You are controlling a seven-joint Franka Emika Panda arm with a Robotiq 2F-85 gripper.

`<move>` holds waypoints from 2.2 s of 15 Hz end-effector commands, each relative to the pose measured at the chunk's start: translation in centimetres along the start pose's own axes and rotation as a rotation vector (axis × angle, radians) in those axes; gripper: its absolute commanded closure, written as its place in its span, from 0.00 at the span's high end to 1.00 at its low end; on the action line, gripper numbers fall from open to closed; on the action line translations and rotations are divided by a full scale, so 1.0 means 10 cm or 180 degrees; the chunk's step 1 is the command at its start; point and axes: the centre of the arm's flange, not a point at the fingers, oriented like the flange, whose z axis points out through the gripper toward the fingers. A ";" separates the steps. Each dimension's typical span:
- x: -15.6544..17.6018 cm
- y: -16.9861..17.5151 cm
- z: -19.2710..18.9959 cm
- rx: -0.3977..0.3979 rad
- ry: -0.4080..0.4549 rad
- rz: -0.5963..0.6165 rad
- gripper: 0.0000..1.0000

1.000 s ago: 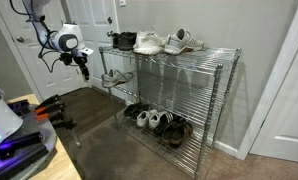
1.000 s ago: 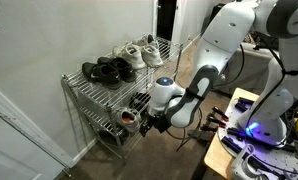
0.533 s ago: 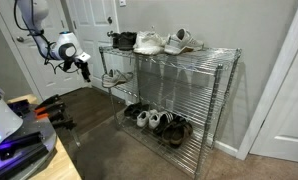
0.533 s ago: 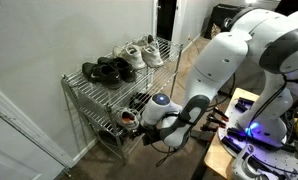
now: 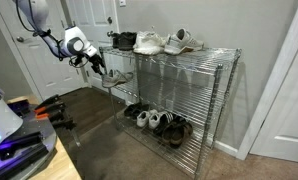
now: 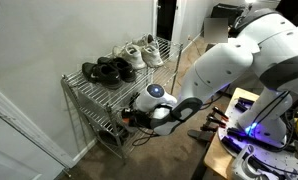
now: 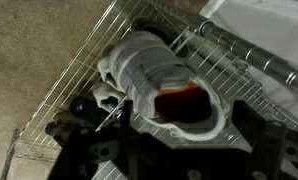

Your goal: Move the sneaker from the second shelf to the right side of the topmost shelf.

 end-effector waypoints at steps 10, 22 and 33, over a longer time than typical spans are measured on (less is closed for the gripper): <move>-0.25 0.07 0.33 -0.0496 0.0238 0.0445 1.00; -0.24 0.18 0.59 -0.0567 0.0269 0.1028 1.00; -0.07 0.23 0.69 -0.0203 0.0307 0.1826 1.00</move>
